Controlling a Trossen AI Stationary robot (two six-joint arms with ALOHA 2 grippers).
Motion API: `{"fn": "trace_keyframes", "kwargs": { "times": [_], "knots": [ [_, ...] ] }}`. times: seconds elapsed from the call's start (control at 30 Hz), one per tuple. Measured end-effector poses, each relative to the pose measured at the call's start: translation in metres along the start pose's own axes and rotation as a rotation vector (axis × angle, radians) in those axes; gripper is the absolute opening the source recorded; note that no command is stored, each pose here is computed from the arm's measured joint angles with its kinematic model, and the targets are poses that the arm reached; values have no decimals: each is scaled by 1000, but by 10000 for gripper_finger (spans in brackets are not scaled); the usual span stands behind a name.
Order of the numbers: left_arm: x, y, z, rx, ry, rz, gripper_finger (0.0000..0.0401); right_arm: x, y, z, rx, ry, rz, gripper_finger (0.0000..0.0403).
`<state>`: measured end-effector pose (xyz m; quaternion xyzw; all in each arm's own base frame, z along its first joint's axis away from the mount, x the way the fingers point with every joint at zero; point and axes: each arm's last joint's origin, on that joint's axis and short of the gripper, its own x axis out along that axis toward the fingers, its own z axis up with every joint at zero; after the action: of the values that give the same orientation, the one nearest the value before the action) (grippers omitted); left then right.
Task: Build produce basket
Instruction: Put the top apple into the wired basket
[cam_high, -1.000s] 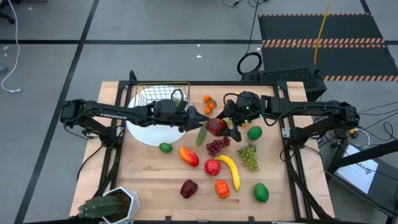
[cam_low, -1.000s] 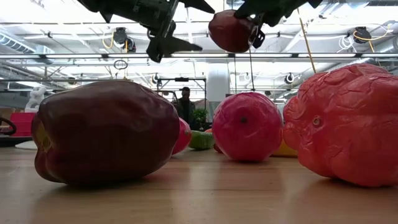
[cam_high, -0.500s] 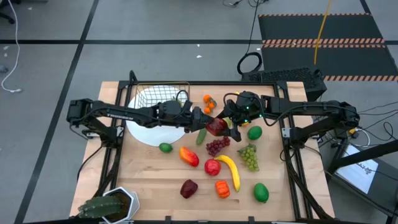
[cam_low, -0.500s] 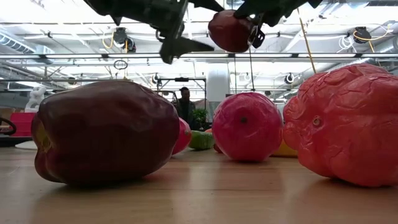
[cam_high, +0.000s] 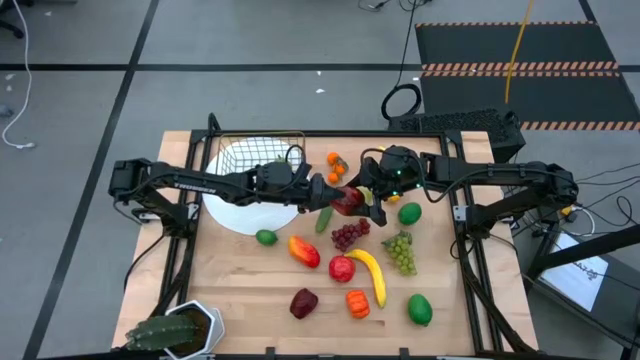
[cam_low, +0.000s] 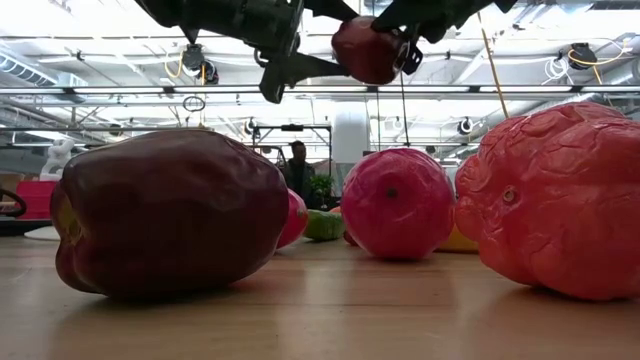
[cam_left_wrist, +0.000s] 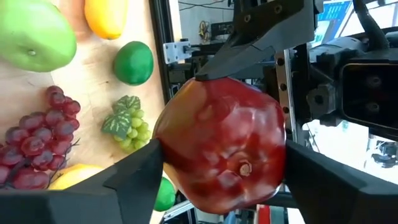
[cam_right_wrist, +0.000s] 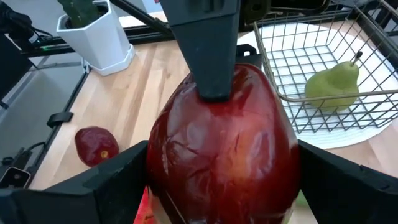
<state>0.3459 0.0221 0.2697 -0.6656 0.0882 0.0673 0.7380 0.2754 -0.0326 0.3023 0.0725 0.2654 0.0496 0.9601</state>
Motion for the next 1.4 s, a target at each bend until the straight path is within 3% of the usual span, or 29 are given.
{"fn": "trace_keyframes", "kwargs": {
  "times": [0.2, 0.57, 0.73, 0.97, 1.4],
  "knots": [
    [0, -1, 0, 14, -2, -14, 273, 0, 0, 0, -9, -3, -1, 355],
    [-1, -5, 14, 35, -37, -66, 276, -13, -1, 4, 62, -39, -22, 357],
    [-2, -7, 19, 64, -53, -92, 262, -20, -4, 6, 117, -55, -18, 391],
    [-3, -8, 22, 71, -77, -98, 266, -28, -10, 8, 120, -81, -33, 397],
    [-11, -15, 52, 106, -114, -207, 251, -65, -20, 13, 196, -183, -130, 399]
  ]
}}
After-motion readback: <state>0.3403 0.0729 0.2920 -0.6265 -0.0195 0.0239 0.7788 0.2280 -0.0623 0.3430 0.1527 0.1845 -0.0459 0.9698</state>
